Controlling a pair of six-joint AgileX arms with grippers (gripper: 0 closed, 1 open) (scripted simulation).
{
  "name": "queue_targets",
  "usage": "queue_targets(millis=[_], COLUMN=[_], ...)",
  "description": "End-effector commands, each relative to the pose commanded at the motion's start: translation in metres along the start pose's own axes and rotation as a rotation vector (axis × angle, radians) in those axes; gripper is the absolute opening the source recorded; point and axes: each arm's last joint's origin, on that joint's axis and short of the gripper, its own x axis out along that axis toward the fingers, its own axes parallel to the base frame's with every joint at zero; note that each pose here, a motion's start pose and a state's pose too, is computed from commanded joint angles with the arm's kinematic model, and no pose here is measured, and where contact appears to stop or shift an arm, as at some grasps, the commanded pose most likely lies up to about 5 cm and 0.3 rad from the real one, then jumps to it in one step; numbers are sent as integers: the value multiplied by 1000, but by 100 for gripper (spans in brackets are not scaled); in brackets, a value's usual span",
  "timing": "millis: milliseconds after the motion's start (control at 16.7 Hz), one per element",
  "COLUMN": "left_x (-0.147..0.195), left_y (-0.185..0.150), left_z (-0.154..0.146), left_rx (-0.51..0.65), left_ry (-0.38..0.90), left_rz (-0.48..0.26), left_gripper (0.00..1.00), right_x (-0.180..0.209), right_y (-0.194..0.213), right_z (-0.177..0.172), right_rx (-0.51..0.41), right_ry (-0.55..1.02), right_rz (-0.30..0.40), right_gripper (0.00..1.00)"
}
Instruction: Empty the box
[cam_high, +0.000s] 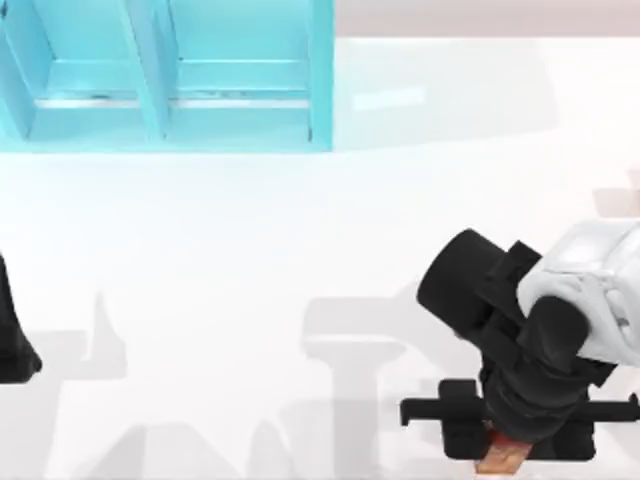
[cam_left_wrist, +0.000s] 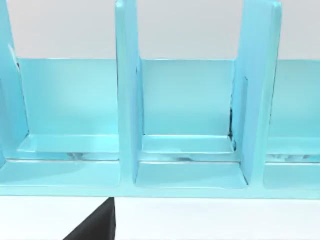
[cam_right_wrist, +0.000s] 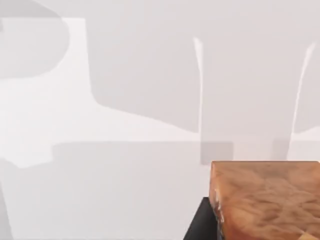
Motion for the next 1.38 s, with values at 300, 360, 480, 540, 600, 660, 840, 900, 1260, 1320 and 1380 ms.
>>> queue_targets(millis=[300,360,480,540,600,660,840,900,1260,1320,1380], left_x=[0,0,0,0,0,0,0,0,0,0,0], left_y=[0,0,0,0,0,0,0,0,0,0,0], left_z=[0,0,0,0,0,0,0,0,0,0,0], left_rx=[0,0,0,0,0,0,0,0,0,0,0], left_ry=[0,0,0,0,0,0,0,0,0,0,0], left_rz=[0,0,0,0,0,0,0,0,0,0,0], left_gripper=[100,100,100,100,100,100,100,100,100,100,100], right_x=[17,17,17,17,17,17,17,17,17,17,17], right_y=[0,0,0,0,0,0,0,0,0,0,0], right_z=[-1,-1,-1,-1,-1,-1,-1,-1,-1,-1,-1], right_rx=[-2,-2,-2,-2,-2,-2,-2,-2,-2,-2,-2], right_ry=[-1,-1,-1,-1,-1,-1,-1,-1,-1,-1,-1], right_rz=[1,1,1,1,1,1,1,1,1,1,1], right_gripper=[0,0,8,15,23,30,53,60,100,100,100])
